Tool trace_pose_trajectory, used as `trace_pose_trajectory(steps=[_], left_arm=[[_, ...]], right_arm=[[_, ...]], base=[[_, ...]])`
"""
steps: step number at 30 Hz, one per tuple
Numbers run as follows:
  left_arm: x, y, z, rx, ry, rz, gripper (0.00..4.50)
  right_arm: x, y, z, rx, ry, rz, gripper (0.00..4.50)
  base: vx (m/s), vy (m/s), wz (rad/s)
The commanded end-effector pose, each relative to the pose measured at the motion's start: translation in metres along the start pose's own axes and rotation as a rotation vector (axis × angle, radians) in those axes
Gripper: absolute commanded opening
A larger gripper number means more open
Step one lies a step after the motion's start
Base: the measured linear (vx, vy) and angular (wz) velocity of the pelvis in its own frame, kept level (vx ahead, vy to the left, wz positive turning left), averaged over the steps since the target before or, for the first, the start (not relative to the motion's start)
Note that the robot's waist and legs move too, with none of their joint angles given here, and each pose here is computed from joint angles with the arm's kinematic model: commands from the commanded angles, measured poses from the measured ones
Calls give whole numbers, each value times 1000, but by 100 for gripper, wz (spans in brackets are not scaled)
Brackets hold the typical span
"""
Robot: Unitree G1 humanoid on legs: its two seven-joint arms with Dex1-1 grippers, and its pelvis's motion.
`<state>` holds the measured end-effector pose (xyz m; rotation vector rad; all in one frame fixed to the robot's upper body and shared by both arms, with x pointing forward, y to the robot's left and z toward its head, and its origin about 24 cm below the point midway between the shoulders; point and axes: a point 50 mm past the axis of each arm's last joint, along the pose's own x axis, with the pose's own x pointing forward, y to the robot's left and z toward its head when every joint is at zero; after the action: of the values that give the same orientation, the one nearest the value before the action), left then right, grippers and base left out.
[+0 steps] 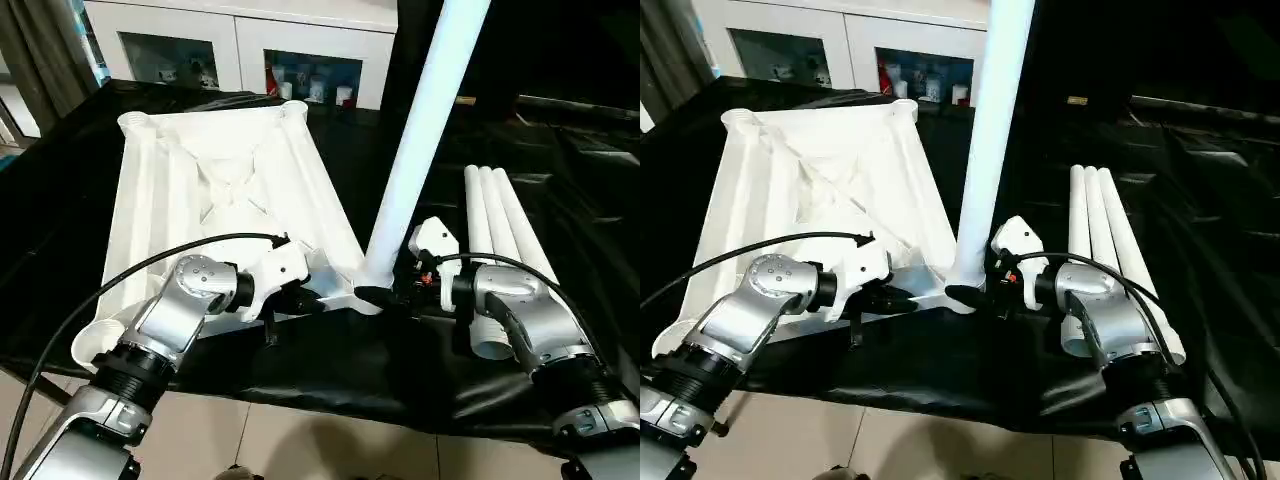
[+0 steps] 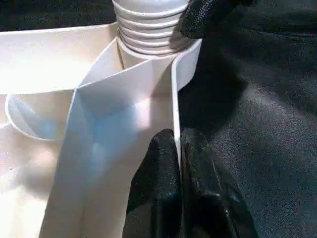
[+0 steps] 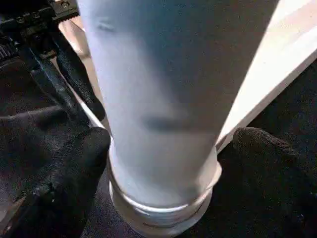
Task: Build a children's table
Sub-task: Rotate leg to tighten
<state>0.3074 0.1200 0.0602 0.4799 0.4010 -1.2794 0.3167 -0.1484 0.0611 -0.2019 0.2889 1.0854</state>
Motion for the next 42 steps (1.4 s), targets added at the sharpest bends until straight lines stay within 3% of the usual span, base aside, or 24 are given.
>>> trace_pose_trajectory(steps=[1, 9, 11, 14, 23, 27, 28, 32, 42], left_arm=[[5, -5, 11, 28, -91, -26, 29], [4, -3, 4, 29, -59, -13, 49], [3, -3, 3, 30, -57, -15, 17], [3, -4, 2, 29, -50, -19, 5], [0, -2, -8, 33, 50, -31, 5], [1, -1, -7, 10, 47, -12, 5], [1, -1, -7, -5, 48, -15, 30], [2, 1, -6, 9, 59, 7, 61], [0, 1, -8, 2, 76, 5, 61]], right_arm=[[0, -1, 2, -19, 4, 0, 439], [2, -1, 2, -16, 4, -2, 441], [3, -1, 2, -16, 3, -2, 441], [4, 0, 2, -17, 3, -1, 441], [4, -1, 2, -21, 4, -7, 441], [3, -1, 1, -22, 5, -8, 441], [3, -2, 1, -23, 6, -10, 441], [3, -1, 1, -23, 5, -9, 441], [4, -1, 1, -22, 2, -8, 441]], base=[[0, 0, 0], [0, 0, 0], [0, 0, 0], [0, 0, 0], [0, 0, 0], [0, 0, 0], [0, 0, 0], [0, 0, 0], [0, 0, 0]])
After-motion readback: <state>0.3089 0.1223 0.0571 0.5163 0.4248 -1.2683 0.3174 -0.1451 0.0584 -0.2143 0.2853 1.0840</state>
